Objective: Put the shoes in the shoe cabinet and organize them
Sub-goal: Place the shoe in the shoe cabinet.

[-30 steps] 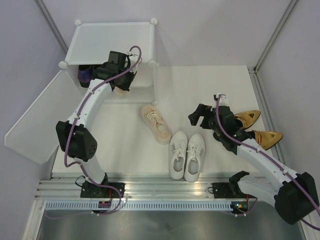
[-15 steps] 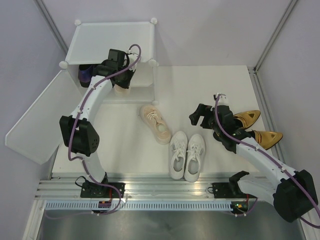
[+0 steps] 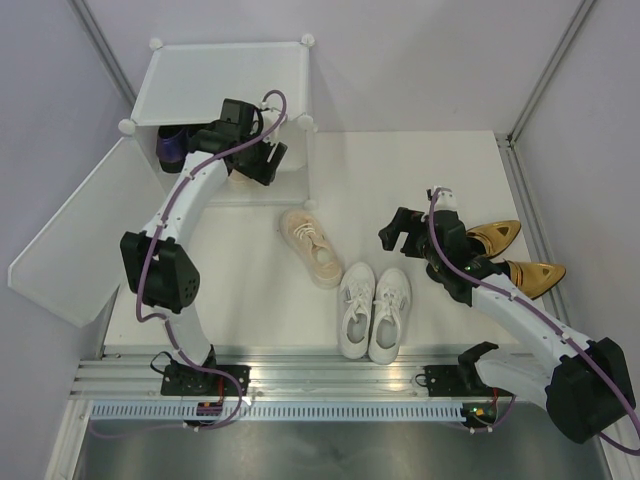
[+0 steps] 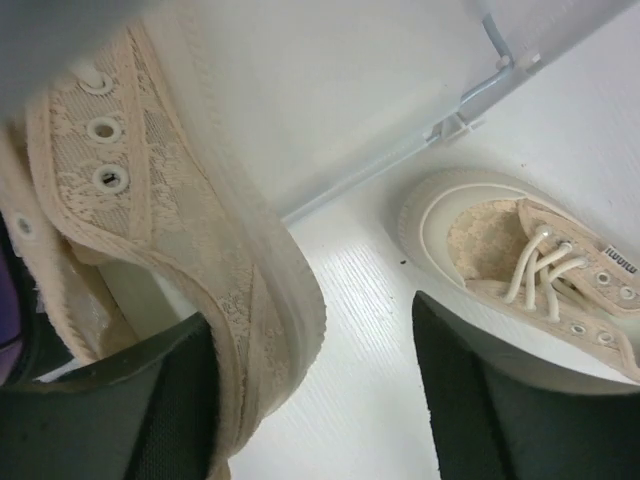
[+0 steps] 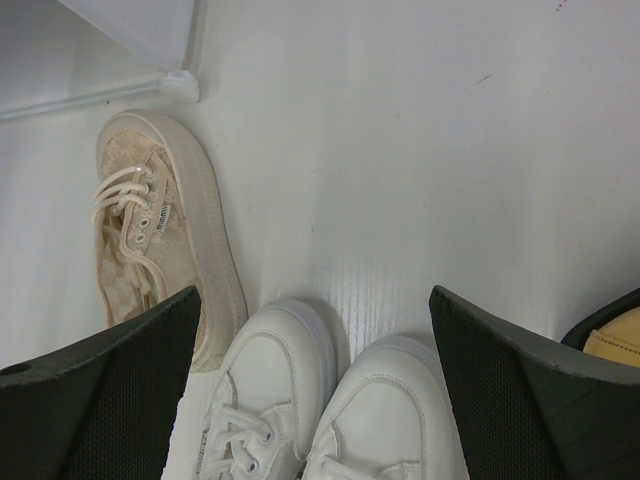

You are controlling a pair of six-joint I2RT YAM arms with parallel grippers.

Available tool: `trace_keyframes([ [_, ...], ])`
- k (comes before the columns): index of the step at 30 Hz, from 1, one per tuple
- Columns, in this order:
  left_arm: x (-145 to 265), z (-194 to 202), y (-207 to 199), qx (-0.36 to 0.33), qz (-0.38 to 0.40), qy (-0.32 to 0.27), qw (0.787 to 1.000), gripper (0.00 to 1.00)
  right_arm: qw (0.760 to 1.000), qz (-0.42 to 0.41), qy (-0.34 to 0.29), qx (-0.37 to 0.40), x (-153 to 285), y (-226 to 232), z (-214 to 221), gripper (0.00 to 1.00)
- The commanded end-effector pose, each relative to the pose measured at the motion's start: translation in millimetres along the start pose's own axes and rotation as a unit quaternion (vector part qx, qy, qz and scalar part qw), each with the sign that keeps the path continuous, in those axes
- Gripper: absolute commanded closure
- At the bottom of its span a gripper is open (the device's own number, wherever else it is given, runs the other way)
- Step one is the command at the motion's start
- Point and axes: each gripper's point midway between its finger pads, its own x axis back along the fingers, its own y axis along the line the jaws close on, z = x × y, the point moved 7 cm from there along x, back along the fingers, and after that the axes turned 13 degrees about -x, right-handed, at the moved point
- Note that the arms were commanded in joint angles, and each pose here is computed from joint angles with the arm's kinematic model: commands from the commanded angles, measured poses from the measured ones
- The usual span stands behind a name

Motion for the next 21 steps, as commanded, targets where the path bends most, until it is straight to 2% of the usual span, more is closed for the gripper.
trace_keyframes([
  [1, 9.5, -27.0, 42.2, 0.031, -0.096, -0.065, 0.993, 0.23, 1.0, -0.012, -0.027, 0.002, 0.9, 8.1, -13.8, 0.02],
  [2, 12.5, -29.5, 43.0, 0.034, -0.098, -0.071, 0.992, 0.17, 1.0, -0.012, -0.028, 0.003, 0.8, 8.3, -14.0, 0.02],
  [5, 22.0, -36.1, 45.3, 0.047, -0.105, -0.085, 0.99, 0.11, 0.999, -0.014, -0.03, 0.003, 2.4, 9.0, -15.0, 0.02],
  [11, 35.4, -41.7, 45.0, 0.069, -0.112, -0.108, 0.985, 0.08, 0.999, -0.014, -0.03, 0.003, 2.7, 8.2, -14.4, 0.02],
  [21, 34.8, -28.3, 34.5, 0.094, -0.128, -0.141, 0.977, 0.06, 1.0, -0.012, -0.027, 0.003, 1.2, 7.3, -13.1, 0.02],
])
